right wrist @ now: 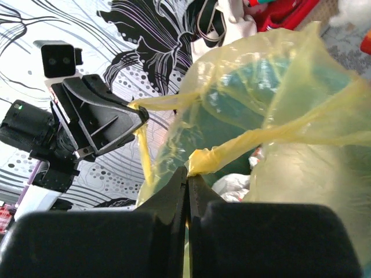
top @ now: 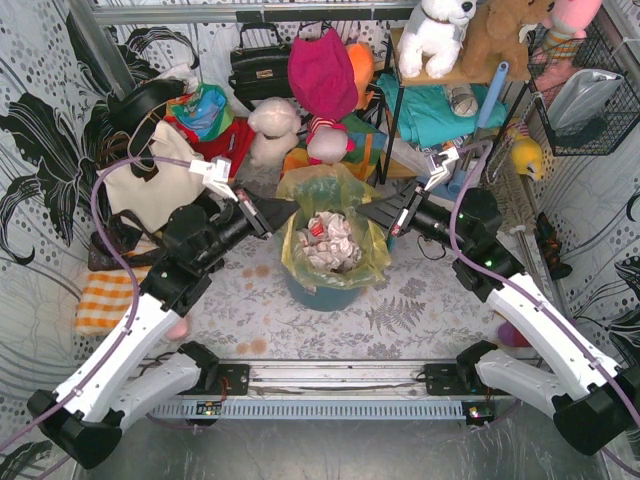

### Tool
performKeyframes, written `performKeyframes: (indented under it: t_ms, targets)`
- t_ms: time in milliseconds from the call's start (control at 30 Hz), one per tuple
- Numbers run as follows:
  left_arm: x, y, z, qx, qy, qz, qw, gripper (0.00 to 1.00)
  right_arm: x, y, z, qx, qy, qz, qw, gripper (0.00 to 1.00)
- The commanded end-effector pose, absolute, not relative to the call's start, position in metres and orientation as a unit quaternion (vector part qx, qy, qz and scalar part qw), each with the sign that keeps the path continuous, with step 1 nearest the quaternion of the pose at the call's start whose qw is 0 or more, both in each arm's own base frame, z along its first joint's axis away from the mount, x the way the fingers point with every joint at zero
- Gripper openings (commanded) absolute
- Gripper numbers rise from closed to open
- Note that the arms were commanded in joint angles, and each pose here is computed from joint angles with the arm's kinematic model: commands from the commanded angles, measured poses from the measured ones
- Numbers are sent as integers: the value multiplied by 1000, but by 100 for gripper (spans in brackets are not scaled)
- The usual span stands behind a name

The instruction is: Tie the trash bag

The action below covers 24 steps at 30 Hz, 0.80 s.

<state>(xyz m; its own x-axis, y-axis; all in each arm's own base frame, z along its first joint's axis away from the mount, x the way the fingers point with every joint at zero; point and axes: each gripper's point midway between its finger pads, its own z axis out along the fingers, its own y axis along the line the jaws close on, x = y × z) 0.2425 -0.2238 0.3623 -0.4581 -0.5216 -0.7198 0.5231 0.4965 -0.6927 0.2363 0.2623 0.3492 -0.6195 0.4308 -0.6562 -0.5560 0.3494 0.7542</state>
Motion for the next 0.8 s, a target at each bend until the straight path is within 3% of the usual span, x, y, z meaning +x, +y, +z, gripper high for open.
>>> performKeyframes:
  t_ms: [0,167,533,767]
  targets:
    - [237,-231,437,57,607,-539,582,0,236,261,410,-74,630,583,507,0]
    - [257,-225,429,29,644,-496,582,0,240,260,419,-73,623,576,524,0]
    - [286,-179,349,-86,775,-326,534,0,248,257,412,-60,630,563,532,0]
    - [268,-179,364,-73,752,-363,546,0,253,262,401,-47,634,573,518,0]
